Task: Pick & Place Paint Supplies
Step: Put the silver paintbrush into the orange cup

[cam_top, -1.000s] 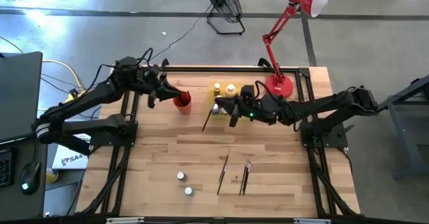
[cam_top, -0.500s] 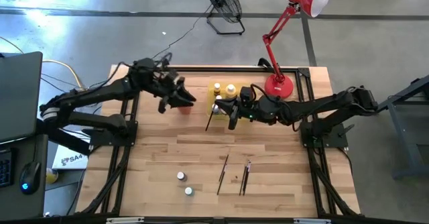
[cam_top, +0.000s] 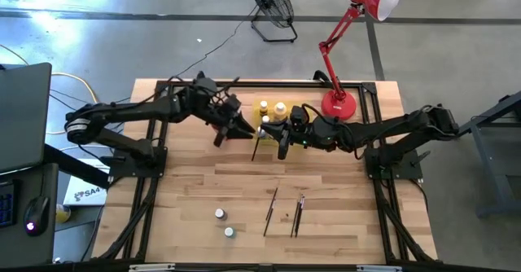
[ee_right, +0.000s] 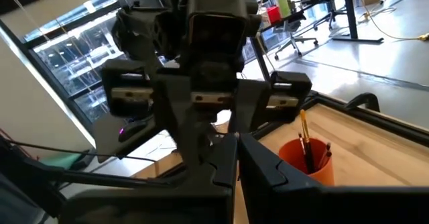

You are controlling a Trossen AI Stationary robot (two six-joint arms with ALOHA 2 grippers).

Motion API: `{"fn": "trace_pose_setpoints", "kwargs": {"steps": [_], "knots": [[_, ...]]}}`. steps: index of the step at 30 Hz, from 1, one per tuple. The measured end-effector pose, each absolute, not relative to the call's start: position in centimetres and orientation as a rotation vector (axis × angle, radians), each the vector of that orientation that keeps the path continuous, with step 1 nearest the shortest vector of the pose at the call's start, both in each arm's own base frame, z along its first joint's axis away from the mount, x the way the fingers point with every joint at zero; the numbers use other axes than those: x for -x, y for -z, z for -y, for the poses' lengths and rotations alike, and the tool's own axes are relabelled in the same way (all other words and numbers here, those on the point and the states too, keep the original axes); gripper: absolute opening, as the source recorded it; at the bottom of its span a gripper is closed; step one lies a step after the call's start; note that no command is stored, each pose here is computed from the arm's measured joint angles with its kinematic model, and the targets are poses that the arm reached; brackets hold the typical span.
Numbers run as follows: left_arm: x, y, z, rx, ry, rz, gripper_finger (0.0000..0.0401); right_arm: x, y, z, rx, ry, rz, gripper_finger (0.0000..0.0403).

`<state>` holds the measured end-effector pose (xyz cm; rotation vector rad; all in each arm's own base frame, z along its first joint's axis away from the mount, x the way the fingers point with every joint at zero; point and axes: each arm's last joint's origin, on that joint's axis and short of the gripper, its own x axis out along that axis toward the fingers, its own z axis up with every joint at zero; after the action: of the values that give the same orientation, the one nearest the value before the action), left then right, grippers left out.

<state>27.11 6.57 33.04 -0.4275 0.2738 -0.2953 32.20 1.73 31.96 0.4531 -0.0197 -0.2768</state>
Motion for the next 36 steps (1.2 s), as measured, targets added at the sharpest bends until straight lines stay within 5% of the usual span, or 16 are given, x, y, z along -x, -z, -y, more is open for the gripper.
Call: {"fn": "trace_pose_setpoints", "kwargs": {"steps": [36], "knots": [[-30.1, -32.2, -4.6, 0.38, 0.204, -0.225, 0.0129, -32.2, -31.9, -1.8, -0.45, 0.26, 0.006, 0.0004]]}}
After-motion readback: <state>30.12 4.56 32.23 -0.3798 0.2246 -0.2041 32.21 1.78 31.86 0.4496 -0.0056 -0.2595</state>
